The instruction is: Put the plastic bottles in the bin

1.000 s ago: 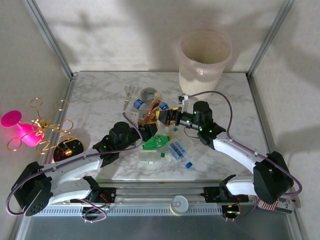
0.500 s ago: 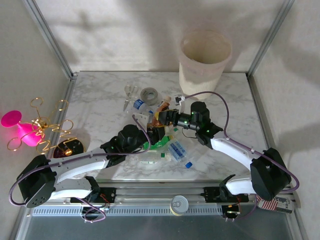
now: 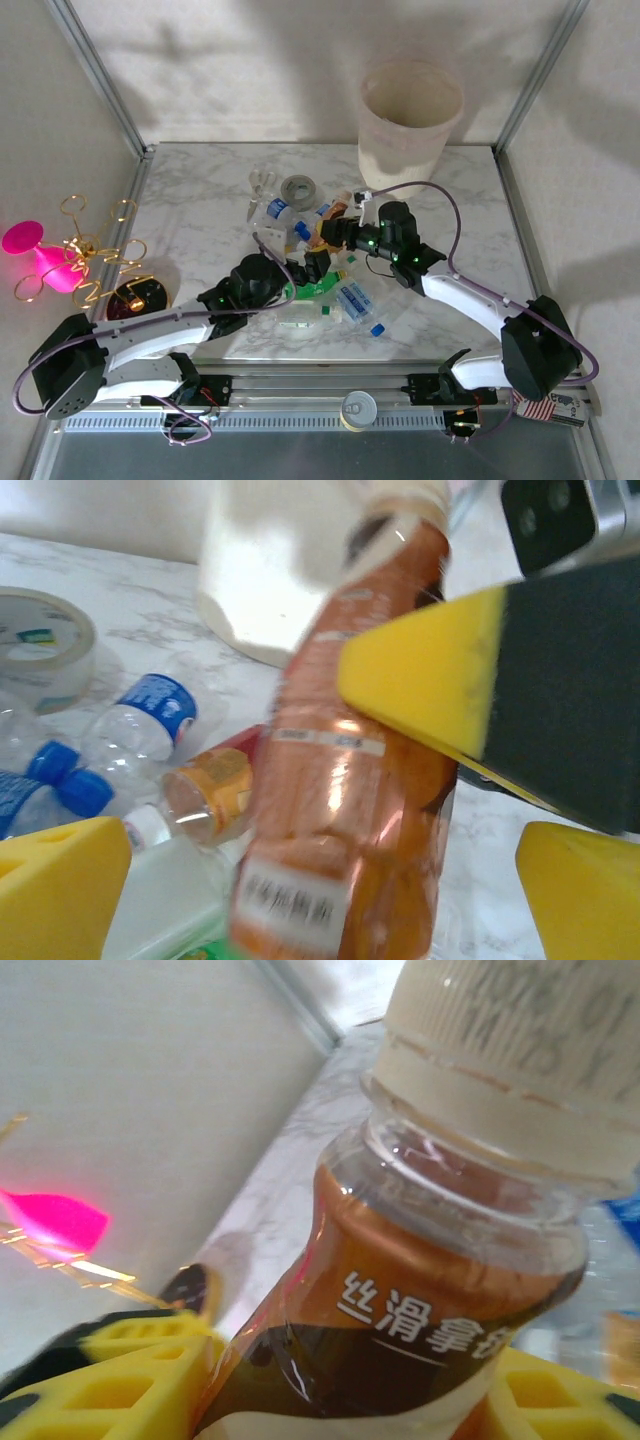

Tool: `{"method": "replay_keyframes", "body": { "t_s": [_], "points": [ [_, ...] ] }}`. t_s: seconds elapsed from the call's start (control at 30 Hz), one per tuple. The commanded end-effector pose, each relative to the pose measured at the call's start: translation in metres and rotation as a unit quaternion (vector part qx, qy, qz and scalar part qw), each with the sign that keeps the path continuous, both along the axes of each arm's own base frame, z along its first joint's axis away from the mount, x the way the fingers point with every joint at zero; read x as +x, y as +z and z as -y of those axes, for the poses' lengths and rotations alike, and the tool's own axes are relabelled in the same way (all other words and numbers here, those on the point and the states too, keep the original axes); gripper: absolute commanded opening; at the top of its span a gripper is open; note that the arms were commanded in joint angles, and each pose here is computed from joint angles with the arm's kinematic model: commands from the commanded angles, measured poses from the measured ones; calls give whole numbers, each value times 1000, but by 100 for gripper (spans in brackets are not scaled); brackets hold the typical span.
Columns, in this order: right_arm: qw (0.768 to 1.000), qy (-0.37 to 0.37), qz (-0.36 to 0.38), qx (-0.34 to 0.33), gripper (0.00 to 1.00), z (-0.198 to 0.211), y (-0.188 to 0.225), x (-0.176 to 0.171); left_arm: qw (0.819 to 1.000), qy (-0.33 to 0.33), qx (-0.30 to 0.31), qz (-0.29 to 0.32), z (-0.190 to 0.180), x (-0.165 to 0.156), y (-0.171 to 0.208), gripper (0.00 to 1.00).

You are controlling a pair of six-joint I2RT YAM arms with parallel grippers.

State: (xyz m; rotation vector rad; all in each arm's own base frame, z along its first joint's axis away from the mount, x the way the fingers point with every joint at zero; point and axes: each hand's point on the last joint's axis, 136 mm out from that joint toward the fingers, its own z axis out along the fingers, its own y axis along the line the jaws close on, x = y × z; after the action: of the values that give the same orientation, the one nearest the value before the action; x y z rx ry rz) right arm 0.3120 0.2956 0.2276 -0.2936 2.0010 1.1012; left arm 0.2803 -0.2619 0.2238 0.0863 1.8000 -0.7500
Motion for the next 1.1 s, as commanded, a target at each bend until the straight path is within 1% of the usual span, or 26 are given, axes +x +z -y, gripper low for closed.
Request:
{"method": "replay_keyframes", "body": {
  "t_s": [0.0, 0.07, 0.17, 0.27, 0.37, 0.47, 0.57, 0.67, 0.73, 0.8, 0.9, 1.07],
  "points": [
    [992, -91, 16, -87, 50, 33, -9, 35, 993, 94, -64, 20, -36, 7, 19, 100],
    [986, -125, 31, -105, 50, 49, -4, 49, 987, 134, -84, 14, -55, 9, 15, 100],
    [976, -171, 63, -123, 50, 75, 18, 73, 976, 187, -108, -9, -82, 15, -3, 100],
    [964, -210, 106, -121, 50, 99, 59, 97, 962, 226, -139, -60, -104, 23, -31, 100],
    [955, -234, 153, -97, 50, 119, 110, 116, 949, 241, -179, -97, -120, 25, -56, 99],
    [944, -252, 201, -74, 49, 135, 161, 130, 939, 255, -206, -106, -130, 21, -66, 100],
    [923, -282, 256, -60, 49, 152, 204, 145, 935, 265, -208, -110, -137, 18, -71, 100],
    [899, -305, 310, -47, 48, 163, 236, 161, 936, 263, -204, -112, -138, 15, -72, 100],
    [886, -318, 333, -53, 49, 166, 248, 176, 938, 262, -198, -114, -139, 13, -73, 99],
    [880, -329, 337, -69, 48, 168, 247, 199, 938, 262, -194, -115, -140, 11, -75, 100],
    [878, -339, 323, -96, 48, 170, 235, 233, 939, 259, -192, -121, -140, 9, -80, 100],
    [883, -349, 283, -137, 48, 175, 196, 284, 942, 248, -185, -127, -136, 11, -81, 100]
  ]
}}
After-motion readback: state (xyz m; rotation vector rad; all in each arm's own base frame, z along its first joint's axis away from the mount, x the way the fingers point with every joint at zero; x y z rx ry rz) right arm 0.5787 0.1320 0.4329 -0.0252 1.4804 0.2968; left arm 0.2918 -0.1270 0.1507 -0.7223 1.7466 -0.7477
